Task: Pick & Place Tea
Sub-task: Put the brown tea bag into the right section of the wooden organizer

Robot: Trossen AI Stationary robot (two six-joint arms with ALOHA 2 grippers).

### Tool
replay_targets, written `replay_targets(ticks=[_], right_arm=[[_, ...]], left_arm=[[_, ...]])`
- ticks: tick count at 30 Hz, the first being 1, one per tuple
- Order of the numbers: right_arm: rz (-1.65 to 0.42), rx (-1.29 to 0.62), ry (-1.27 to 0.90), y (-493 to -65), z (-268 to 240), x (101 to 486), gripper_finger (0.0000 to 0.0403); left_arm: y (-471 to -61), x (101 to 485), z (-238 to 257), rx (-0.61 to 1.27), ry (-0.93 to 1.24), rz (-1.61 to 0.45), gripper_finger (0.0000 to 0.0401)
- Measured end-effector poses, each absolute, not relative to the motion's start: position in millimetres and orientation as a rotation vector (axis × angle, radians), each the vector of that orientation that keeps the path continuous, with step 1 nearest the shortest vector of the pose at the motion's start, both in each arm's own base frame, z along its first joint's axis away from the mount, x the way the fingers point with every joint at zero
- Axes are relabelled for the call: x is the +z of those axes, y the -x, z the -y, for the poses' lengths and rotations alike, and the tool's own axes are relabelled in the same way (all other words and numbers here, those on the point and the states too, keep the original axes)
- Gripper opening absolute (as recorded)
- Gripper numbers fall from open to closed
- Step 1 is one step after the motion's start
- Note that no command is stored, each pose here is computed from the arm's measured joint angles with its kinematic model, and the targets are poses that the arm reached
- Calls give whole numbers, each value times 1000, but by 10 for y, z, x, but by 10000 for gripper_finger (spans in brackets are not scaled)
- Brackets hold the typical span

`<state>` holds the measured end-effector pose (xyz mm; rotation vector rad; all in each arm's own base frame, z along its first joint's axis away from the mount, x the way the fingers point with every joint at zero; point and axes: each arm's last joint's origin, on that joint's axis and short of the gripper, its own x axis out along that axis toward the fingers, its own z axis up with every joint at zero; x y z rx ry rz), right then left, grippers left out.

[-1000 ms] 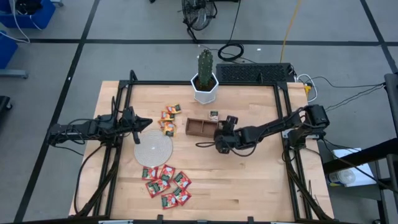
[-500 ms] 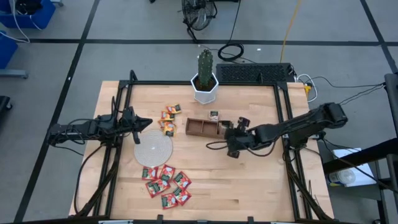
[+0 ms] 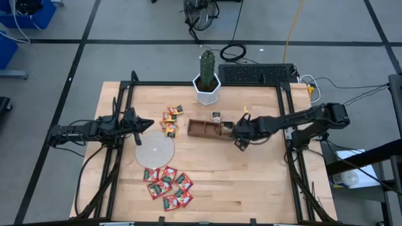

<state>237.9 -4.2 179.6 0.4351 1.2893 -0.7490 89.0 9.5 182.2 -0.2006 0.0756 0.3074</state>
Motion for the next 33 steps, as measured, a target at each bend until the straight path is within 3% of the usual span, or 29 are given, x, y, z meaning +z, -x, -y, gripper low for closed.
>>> replay_targets(ticks=[6, 18, 23, 31, 33], right_arm=[[-1255, -717, -650, -2242, 225, 1401, 303], [-1267, -795, -705, -1993, 281, 1115, 281], [-1299, -796, -688, -1954, 241, 1120, 215], [-1207, -721, -668, -1941, 113, 1309, 38], [-1178, -715, -643, -1907, 50, 1363, 24]], left_arm=[[-890, 1821, -95, 308, 201, -76, 21], [-890, 1822, -95, 307, 201, -76, 21], [-890, 1823, -95, 308, 201, -75, 21], [-890, 1823, -95, 307, 201, -75, 21], [-890, 1822, -95, 308, 201, -76, 21]])
